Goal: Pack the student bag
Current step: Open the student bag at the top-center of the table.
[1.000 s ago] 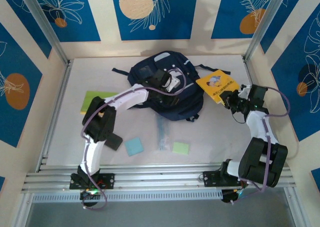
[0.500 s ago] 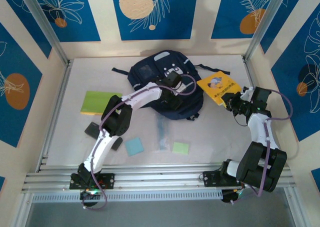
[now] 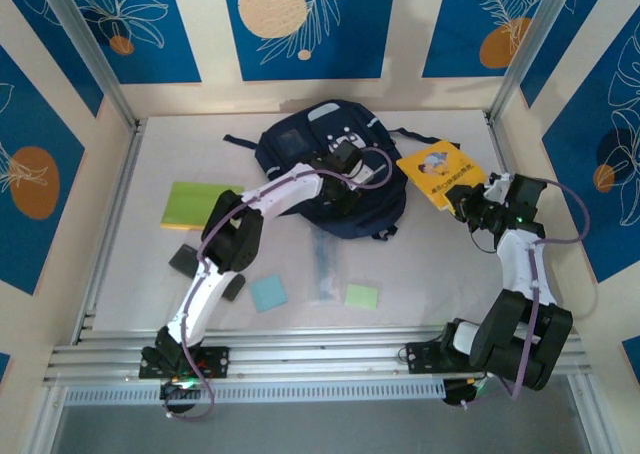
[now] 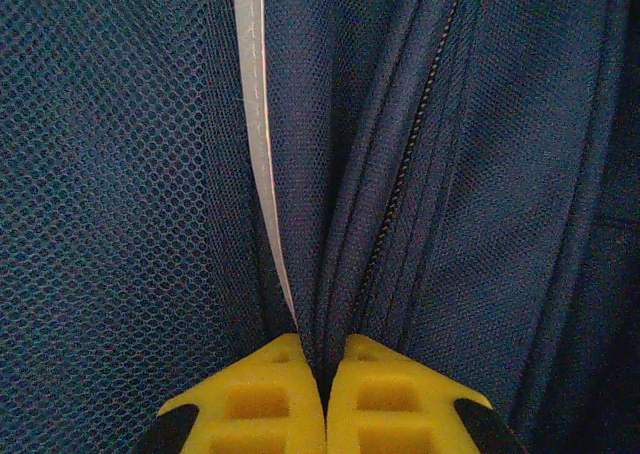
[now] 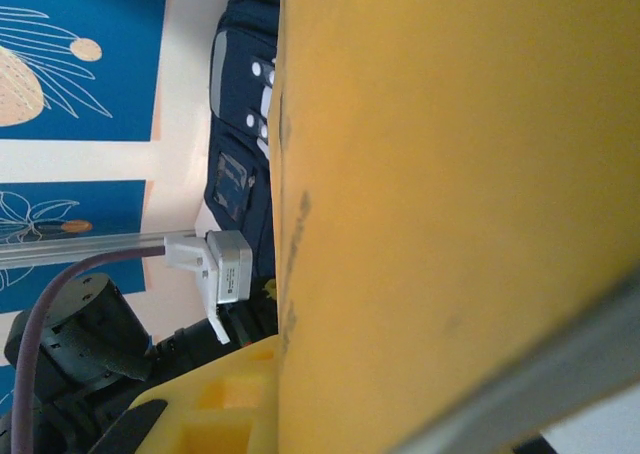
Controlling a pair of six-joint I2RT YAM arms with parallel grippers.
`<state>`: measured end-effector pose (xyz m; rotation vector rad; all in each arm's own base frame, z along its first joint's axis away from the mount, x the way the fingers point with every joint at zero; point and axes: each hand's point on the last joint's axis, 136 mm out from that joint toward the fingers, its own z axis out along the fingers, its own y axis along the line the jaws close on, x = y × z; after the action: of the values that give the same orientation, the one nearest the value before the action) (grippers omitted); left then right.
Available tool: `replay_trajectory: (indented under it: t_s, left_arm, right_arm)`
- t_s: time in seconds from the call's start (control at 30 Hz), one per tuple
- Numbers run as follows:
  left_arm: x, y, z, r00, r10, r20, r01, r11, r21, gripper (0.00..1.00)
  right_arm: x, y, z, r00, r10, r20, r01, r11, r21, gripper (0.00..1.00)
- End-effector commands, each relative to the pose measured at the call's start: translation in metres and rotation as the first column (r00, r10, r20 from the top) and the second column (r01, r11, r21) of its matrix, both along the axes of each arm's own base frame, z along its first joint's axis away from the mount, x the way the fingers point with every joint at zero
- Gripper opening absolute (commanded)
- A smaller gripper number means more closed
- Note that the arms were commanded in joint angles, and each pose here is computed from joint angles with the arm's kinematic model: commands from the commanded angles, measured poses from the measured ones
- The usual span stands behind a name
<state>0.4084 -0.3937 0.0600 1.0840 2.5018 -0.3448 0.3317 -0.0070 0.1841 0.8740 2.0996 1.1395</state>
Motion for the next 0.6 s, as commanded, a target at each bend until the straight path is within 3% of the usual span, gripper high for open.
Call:
replay_trajectory:
  t_s: [0.0,0.27,0.57]
  left_arm:
    - [-0.017,0.019,0.012,0.986,0.047,-0.162,-0.059,0.996,-0.067,0.0]
    - [0.007,0.014,0.111,0.97,0.065,-0.234,-0.161,0.893,-0.42,0.0]
    - [0.039,0.025,0.169,0.947,0.07,-0.314,-0.264,0.729,-0.632,0.0]
  right_arm:
    - [-0.005,-0.004,0.023,0.995,-0.012,0.096,0.014,1.0,-0.019,0.0]
    - [-0.023,-0.033,0.038,0.976,-0.159,0.152,0.174,0.981,-0.09,0.0]
    - [-0.027,-0.016,0.028,0.986,-0.105,0.13,0.113,0.992,-0.057,0.0]
